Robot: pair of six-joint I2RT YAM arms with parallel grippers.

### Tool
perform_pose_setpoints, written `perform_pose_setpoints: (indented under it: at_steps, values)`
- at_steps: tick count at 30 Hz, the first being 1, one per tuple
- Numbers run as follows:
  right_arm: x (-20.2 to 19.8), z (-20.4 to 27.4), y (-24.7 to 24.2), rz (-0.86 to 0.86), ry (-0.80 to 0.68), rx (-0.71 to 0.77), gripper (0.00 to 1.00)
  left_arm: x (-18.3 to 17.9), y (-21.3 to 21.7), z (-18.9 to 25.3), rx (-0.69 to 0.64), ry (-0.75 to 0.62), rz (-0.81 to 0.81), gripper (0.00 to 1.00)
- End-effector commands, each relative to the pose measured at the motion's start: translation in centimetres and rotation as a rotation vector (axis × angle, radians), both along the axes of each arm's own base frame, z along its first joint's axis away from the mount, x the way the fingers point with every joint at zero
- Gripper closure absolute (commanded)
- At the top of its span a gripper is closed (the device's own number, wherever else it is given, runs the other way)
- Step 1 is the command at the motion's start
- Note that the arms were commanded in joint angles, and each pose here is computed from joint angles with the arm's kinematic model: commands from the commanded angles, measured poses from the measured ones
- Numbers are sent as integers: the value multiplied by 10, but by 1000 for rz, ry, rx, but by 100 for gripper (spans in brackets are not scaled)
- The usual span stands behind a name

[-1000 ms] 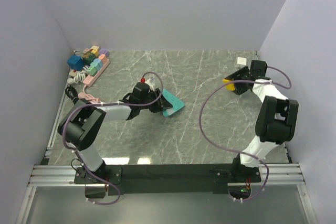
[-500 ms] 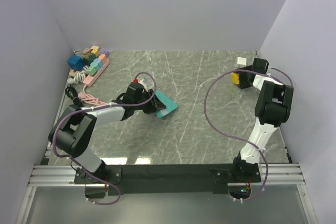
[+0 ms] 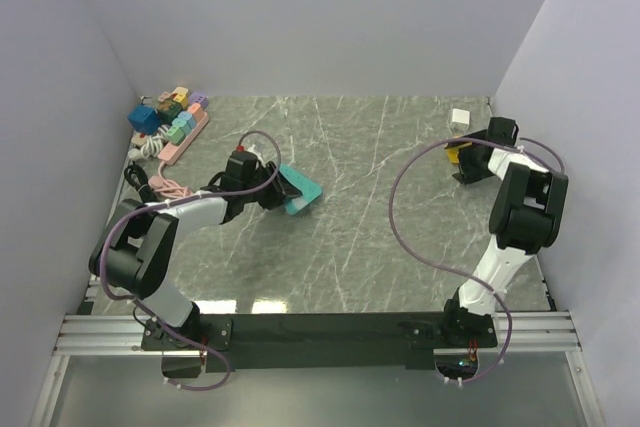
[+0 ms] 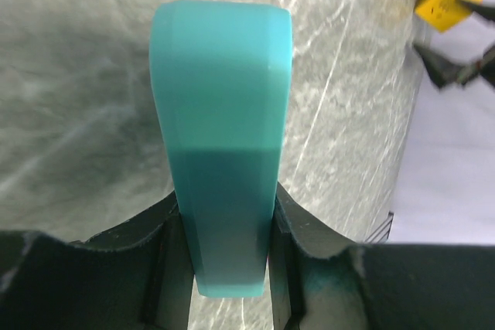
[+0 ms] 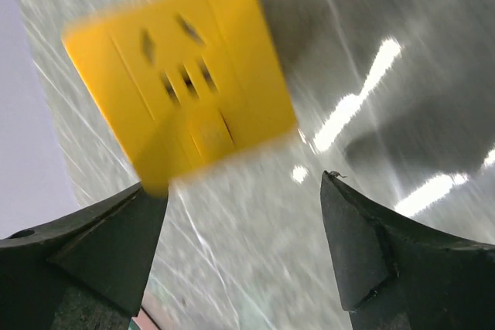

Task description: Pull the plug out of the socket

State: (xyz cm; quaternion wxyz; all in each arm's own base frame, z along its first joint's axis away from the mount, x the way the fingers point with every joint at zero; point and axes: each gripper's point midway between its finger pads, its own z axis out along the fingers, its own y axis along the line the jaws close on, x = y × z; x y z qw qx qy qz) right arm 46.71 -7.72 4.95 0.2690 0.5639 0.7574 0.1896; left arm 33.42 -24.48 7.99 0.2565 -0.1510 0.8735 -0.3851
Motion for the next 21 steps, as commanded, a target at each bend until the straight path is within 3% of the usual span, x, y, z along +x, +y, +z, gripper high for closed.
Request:
perform_pose_setpoints:
  at_steps: [1,11,21]
  values:
    - [-26,36,4,35,-11,-32,14,-1,18,-13,65,39,38,100]
    - [-118,65,64,227,-12,8,14,-3,30,1,29,29,73,100]
    - [-161,76,85,311,-28,-5,14,-34,59,17,39,89,190,100]
